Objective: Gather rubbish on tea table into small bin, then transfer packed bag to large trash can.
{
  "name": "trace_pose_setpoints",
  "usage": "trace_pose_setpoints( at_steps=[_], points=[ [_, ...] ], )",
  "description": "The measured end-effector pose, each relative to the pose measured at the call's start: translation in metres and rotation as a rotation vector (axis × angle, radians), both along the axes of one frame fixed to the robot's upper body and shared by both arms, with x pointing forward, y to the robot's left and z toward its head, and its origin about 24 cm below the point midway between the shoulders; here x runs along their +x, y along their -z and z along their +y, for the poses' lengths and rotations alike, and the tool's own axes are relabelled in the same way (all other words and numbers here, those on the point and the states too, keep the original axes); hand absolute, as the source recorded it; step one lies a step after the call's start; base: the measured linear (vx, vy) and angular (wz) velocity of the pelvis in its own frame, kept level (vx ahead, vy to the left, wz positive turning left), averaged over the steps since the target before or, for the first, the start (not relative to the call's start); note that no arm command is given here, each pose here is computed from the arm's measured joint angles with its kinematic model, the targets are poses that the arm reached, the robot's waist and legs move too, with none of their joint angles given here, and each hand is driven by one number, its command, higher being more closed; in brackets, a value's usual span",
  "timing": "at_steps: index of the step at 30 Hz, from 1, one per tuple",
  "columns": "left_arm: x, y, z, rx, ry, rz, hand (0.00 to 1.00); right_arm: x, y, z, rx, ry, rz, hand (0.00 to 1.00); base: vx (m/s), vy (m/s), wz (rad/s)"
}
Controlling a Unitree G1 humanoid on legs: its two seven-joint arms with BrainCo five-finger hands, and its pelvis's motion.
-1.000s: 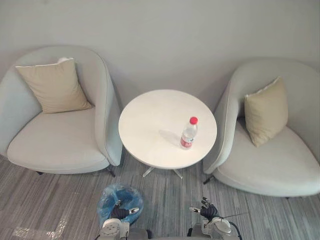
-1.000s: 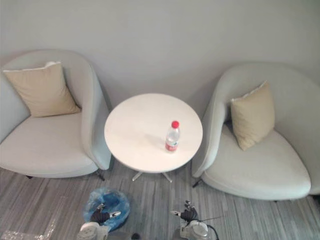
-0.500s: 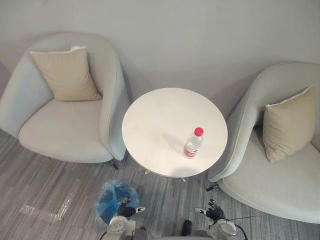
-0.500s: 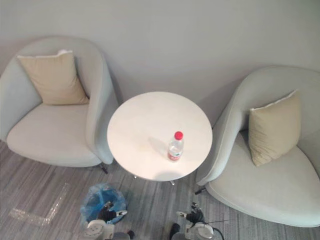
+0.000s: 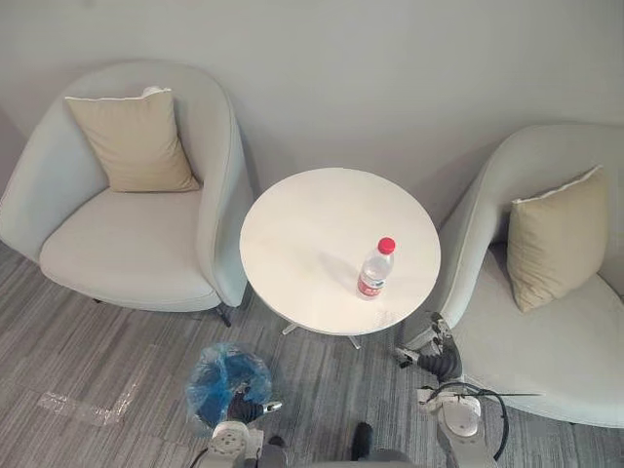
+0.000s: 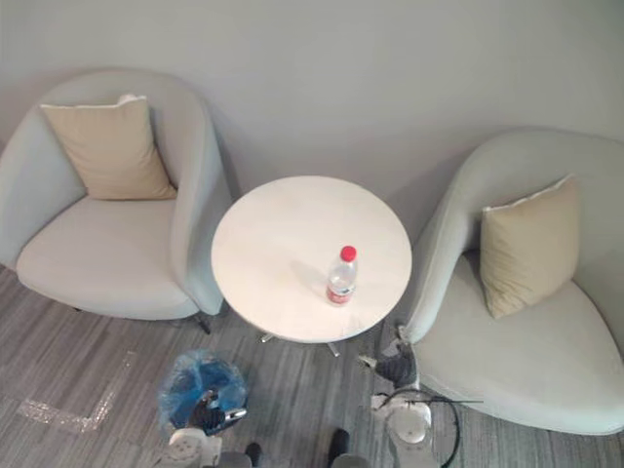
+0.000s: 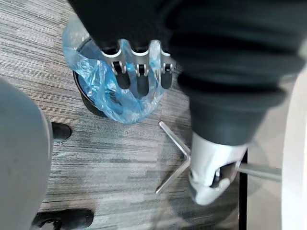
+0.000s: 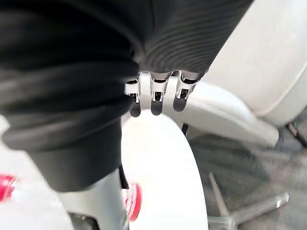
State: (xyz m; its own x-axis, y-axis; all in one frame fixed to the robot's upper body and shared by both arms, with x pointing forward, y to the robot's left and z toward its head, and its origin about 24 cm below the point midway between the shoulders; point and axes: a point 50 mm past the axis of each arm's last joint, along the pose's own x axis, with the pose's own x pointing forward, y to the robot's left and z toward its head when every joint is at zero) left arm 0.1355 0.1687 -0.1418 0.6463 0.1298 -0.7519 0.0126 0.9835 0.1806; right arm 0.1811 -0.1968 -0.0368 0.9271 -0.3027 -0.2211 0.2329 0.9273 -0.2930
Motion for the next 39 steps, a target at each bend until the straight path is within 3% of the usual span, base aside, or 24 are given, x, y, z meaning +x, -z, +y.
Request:
trace_pose_setpoints(
  at_steps=[11, 21, 39],
  points=[
    [-0.003, 0.0, -0.004, -0.009, 0.012, -0.01, 0.0, 0.024, -0.03, -0.002, -0.056, 0.032, -0.154, 0.0, 0.04, 0.008, 0.05],
    [-0.002, -0.001, -0.001, -0.005, 0.001, -0.018, 0.0, 0.05, -0.032, -0.014, 0.055, 0.166, -0.196, 0.0, -0.03, 0.007, 0.27],
    [0.013, -0.013, 0.001, 0.003, 0.013, -0.1, 0.0, 0.101, -0.062, -0.009, 0.136, 0.163, -0.308, 0.0, 0.0, 0.015, 0.13]
  ],
)
